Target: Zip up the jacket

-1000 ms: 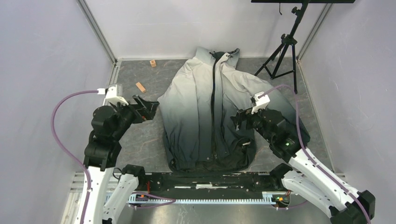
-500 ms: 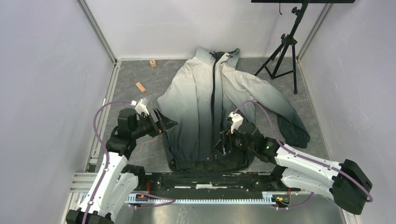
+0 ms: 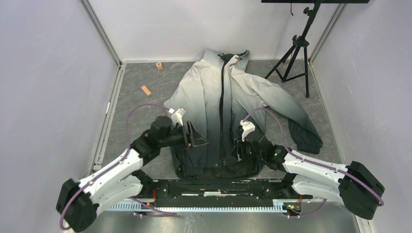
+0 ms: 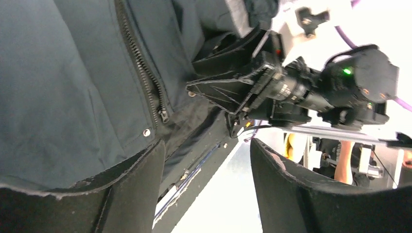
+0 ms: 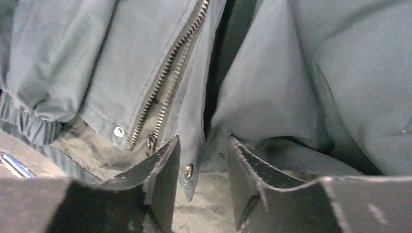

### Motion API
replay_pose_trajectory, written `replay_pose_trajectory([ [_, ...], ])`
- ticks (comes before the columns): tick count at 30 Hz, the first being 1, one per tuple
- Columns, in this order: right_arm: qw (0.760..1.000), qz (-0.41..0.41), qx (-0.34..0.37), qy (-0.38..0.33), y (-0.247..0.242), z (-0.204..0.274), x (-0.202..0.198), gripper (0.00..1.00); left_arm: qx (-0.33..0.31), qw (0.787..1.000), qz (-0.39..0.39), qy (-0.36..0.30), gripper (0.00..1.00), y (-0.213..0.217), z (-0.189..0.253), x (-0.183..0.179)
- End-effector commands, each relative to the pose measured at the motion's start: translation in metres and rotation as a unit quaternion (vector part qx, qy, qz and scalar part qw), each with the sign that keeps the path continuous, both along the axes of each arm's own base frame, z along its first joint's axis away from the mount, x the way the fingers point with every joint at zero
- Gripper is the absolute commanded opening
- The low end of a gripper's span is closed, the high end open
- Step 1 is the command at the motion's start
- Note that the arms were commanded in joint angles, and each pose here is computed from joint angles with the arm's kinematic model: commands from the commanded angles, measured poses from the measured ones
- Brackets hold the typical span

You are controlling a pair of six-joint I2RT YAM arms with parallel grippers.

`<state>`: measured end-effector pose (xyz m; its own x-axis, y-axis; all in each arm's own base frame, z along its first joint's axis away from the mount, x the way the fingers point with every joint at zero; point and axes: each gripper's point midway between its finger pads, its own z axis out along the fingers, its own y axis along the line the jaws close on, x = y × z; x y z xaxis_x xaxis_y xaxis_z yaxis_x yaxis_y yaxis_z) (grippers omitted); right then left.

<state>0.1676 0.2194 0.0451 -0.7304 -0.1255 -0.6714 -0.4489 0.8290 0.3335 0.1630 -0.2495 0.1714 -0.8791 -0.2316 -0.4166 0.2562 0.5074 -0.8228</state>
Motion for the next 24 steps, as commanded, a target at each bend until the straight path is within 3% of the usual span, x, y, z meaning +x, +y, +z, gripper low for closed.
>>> replay_pose_trajectory([
  [1, 1.000, 0.018, 0.005, -0.018, 0.000, -0.006, -0.002, 0.40, -0.016, 1.000, 0.013, 0.007, 0.70, -0.028, -0.002, 0.014],
  [7, 0.998, 0.036, 0.026, -0.046, 0.003, 0.001, -0.002, 0.01, -0.007, 0.999, 0.000, 0.046, 0.55, -0.058, -0.029, 0.019],
  [16, 0.991, 0.042, 0.084, -0.096, 0.007, 0.024, -0.002, 0.00, -0.056, 0.993, -0.024, 0.100, 0.49, -0.095, -0.054, 0.025],
  [24, 0.989, 0.038, 0.097, -0.106, 0.006, 0.031, -0.002, 0.00, -0.069, 0.989, 0.001, 0.129, 0.57, -0.101, -0.074, 0.030],
])
